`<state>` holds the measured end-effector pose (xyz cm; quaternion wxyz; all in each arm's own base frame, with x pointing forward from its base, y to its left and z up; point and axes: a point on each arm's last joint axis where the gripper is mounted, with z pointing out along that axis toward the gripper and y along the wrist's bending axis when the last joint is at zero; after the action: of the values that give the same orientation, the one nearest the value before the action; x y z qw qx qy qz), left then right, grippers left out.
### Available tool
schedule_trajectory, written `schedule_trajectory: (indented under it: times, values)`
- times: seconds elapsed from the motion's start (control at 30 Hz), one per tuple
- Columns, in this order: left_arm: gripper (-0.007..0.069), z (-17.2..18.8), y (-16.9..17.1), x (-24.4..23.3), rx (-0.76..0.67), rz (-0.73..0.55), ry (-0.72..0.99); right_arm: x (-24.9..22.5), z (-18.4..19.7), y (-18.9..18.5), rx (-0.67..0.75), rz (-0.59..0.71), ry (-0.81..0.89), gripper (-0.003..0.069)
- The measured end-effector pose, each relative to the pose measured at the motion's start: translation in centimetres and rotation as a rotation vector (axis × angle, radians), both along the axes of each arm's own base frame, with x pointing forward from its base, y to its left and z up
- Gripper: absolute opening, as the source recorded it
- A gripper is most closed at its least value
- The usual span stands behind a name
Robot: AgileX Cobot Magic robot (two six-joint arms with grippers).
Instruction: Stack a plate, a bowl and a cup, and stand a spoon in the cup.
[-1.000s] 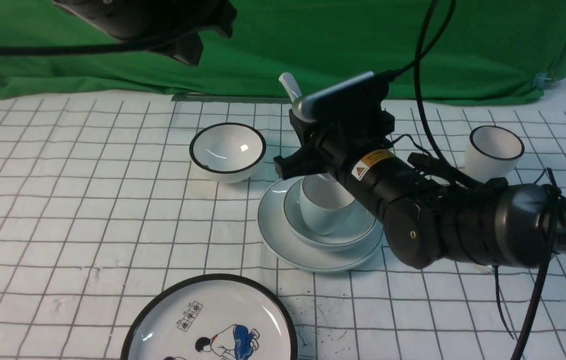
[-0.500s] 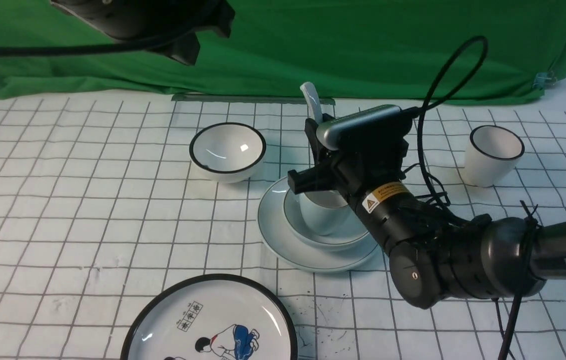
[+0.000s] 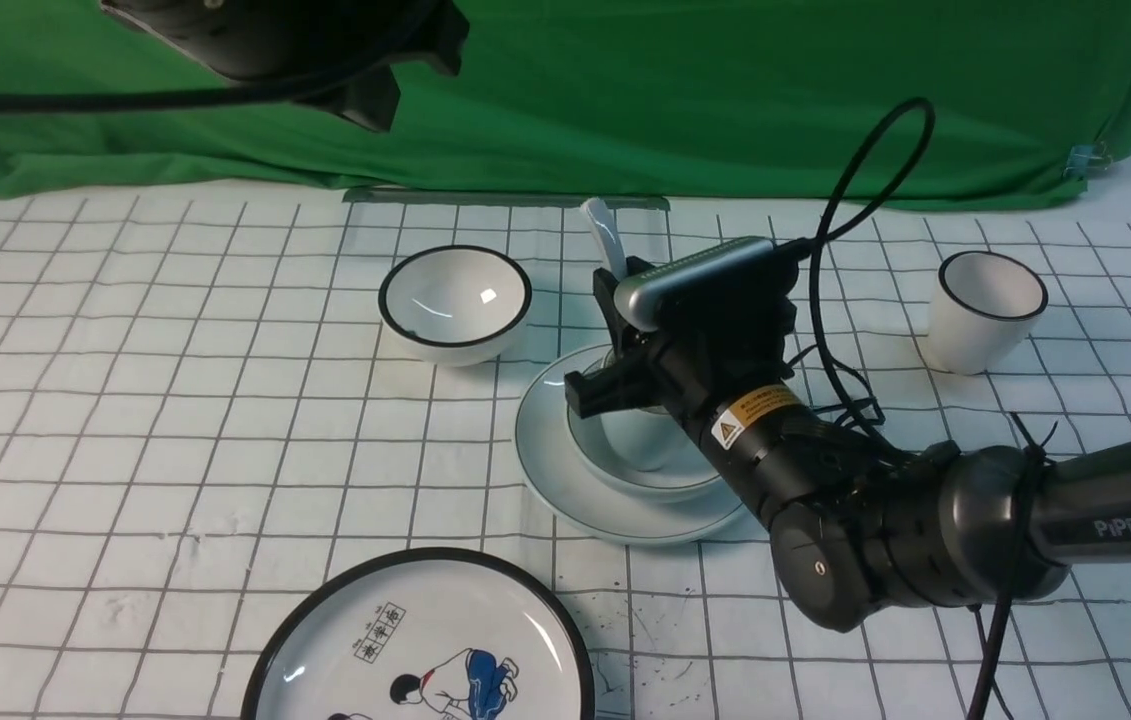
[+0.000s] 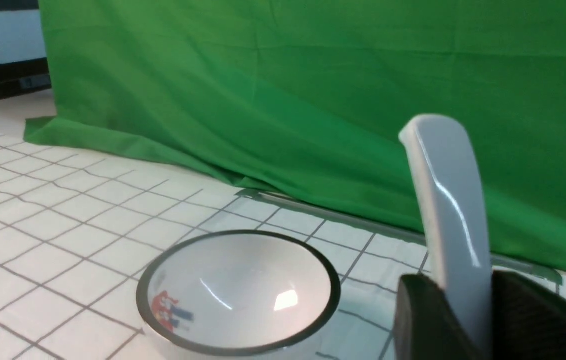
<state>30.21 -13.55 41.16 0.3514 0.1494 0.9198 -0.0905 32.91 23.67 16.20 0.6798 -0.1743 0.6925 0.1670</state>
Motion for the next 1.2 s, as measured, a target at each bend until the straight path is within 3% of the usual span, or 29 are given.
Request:
schedule_trajectory:
  times: [0.23, 0.43, 0.5, 0.6, 0.73, 0.77, 0.93, 1.07, 1.2]
  values:
    - [0.0004, 0.0, 0.0, 0.0, 0.0, 0.0, 0.001, 0.0, 0.1, 0.0, 0.006, -0.001, -0.012, 0.028]
    - [0.0004, 0.0, 0.1, 0.0, 0.007, 0.002, 0.0, -1.3, 2.5, -1.0, -0.09, 0.007, 0.025, 0.0256]
    - [0.0004, 0.0, 0.1, 0.0, 0.008, 0.002, -0.001, -2.7, 6.9, -2.2, -0.137, 0.014, 0.146, 0.0186]
    - [0.0004, 0.0, 0.1, 0.0, 0.012, 0.0, -0.002, -6.0, 13.7, -5.5, -0.192, 0.123, 0.396, 0.0071]
    - [0.0004, 0.2, 0.2, -0.1, 0.01, 0.0, -0.009, -9.2, 18.4, -9.5, -0.217, 0.158, 0.492, 0.003]
    - [0.0004, 0.6, 0.3, -0.5, 0.002, -0.005, -0.023, -11.7, 20.6, -12.2, -0.208, 0.123, 0.499, 0.0027]
    - [0.0004, 1.9, 1.2, -3.0, -0.047, -0.023, -0.11, -18.0, 22.8, -18.3, -0.138, -0.098, 0.351, 0.0025]
    - [0.0004, 1.9, 3.3, -7.8, -0.123, -0.019, -0.253, -23.7, 20.4, -21.3, -0.059, -0.231, 0.144, 0.0025]
    - [0.0004, -1.8, 5.4, -12.4, -0.181, -0.003, -0.342, -26.8, 15.9, -22.2, 0.002, -0.26, -0.018, 0.0025]
